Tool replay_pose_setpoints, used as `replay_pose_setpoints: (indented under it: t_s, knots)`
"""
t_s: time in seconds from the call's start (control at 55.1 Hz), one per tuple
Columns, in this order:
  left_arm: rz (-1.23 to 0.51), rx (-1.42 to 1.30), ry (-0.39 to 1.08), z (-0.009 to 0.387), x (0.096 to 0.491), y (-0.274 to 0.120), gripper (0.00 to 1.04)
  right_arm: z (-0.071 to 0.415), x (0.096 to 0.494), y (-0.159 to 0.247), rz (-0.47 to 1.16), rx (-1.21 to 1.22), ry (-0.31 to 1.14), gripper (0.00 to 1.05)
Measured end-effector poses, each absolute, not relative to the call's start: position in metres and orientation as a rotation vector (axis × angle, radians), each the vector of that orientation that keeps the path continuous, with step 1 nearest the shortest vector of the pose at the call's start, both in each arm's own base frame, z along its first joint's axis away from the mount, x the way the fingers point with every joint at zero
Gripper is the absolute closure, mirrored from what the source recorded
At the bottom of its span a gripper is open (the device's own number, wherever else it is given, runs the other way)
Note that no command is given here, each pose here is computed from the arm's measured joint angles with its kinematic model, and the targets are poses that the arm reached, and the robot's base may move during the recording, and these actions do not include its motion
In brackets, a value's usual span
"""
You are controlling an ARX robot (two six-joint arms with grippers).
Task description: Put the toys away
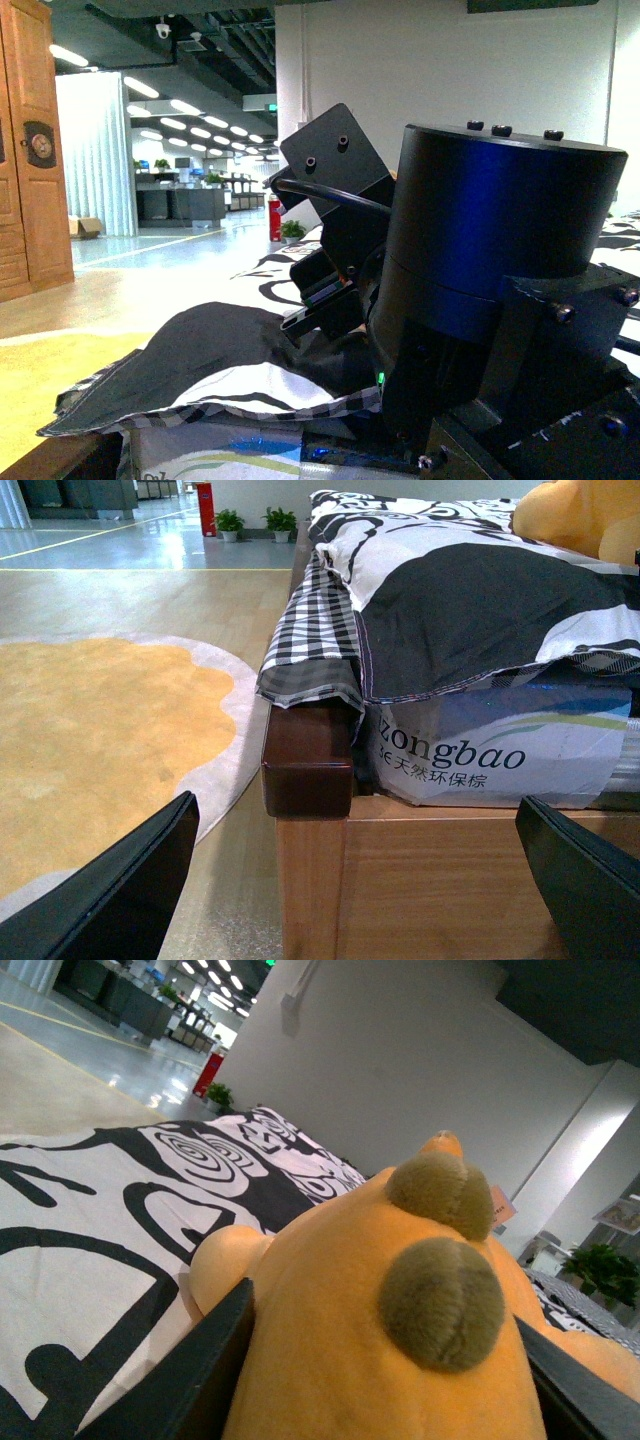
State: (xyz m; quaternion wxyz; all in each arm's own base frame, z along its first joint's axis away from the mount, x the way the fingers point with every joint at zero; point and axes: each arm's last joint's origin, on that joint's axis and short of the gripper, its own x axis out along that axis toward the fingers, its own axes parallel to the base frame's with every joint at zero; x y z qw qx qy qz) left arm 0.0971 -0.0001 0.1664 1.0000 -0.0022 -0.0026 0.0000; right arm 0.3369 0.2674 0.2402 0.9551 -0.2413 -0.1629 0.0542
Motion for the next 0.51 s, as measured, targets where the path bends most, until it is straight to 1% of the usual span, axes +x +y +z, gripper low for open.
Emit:
replay_pose_setpoints:
  t_s: [0.127,0.182,0.309,0.363,0.509]
  knots:
    - [0.000,-0.005,-0.005,0.166,0.097,0.000,0.06,0.240,0.341,0.265,0.138,-0.472,-0.320,0.66]
    - [0.000,-0.004,-0.005,0.166,0.097,0.000,0.06,0.241,0.344,0.264,0.148,-0.457,-0.318,0.73]
    - [0.000,-0.005,-0.005,0.166,0.097,0.000,0.06,0.253,0.354,0.257,0.187,-0.367,-0.320,0.91]
    - [0.000,-0.004,-0.005,0.166,0.097,0.000,0.06,0.258,0.357,0.255,0.204,-0.337,-0.317,0.95]
    - [0.000,-0.004,-0.005,0.166,0.097,0.000,0.06,0.269,0.367,0.248,0.221,-0.271,-0.320,0.97]
